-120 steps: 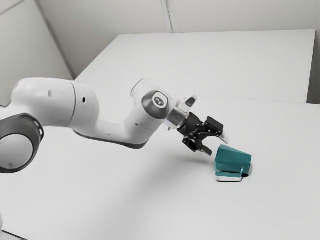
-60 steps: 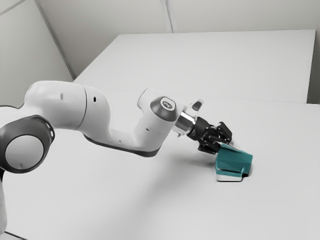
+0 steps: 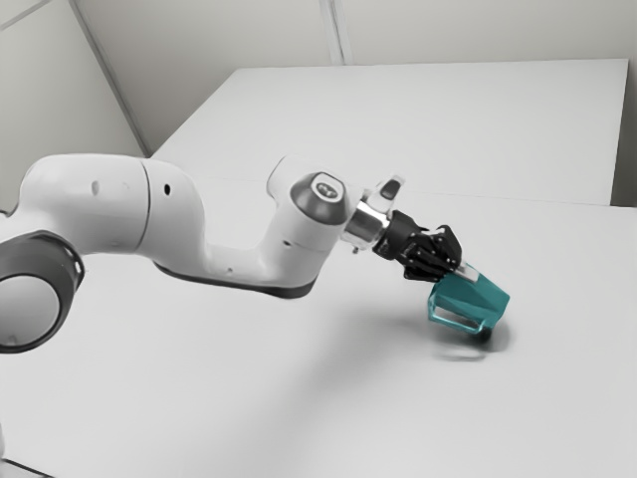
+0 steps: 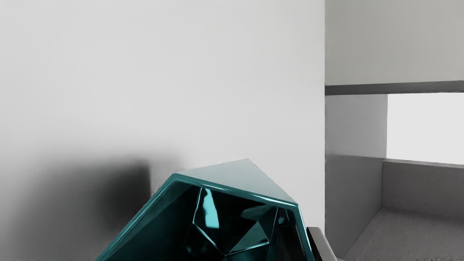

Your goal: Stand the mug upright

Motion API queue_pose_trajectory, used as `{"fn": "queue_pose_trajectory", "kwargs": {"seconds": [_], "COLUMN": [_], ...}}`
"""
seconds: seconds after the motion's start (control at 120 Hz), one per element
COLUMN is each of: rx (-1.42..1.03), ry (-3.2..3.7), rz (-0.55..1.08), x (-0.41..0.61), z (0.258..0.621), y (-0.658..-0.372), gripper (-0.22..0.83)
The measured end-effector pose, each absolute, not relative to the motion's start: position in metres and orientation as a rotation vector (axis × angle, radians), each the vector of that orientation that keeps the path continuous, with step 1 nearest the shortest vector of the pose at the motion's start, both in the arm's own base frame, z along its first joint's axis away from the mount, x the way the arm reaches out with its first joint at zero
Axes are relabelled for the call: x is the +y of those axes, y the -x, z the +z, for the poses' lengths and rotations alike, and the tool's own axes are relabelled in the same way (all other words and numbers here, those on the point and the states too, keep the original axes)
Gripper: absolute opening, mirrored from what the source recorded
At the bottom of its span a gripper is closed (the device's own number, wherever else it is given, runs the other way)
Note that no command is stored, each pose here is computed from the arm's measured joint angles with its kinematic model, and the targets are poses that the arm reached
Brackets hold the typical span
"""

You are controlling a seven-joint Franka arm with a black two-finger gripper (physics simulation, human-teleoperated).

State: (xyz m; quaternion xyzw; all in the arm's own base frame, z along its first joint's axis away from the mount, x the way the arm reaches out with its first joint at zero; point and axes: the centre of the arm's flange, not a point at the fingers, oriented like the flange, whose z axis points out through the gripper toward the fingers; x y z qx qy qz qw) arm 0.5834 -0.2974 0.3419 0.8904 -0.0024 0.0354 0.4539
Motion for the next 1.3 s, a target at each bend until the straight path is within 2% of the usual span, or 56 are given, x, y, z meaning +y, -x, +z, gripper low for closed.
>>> {"fn": "queue_pose_trajectory", "kwargs": {"seconds": [0.117,0.292,0.467,0.658,1.058,1.3], "rx": [-0.075,-0.299,-0.438,-0.534,-0.526,-0.553], "ry": [-2.217,-2.432,-2.652,-2.849,-3.081,-3.136], "rz": [0.162,0.298,0.282,0.237,0.156,0.061], "x": [-0.292,-0.242,-0.193,-0.158,-0.082,-0.081], "z": [0.383,0.448,0.468,0.487,0.481,0.443], "y": [-0.577,-0.583,-0.587,-0.578,-0.584,-0.574], "gripper": [-0.16,-0.16,-0.16,-0.16,-0.16,-0.16]}}
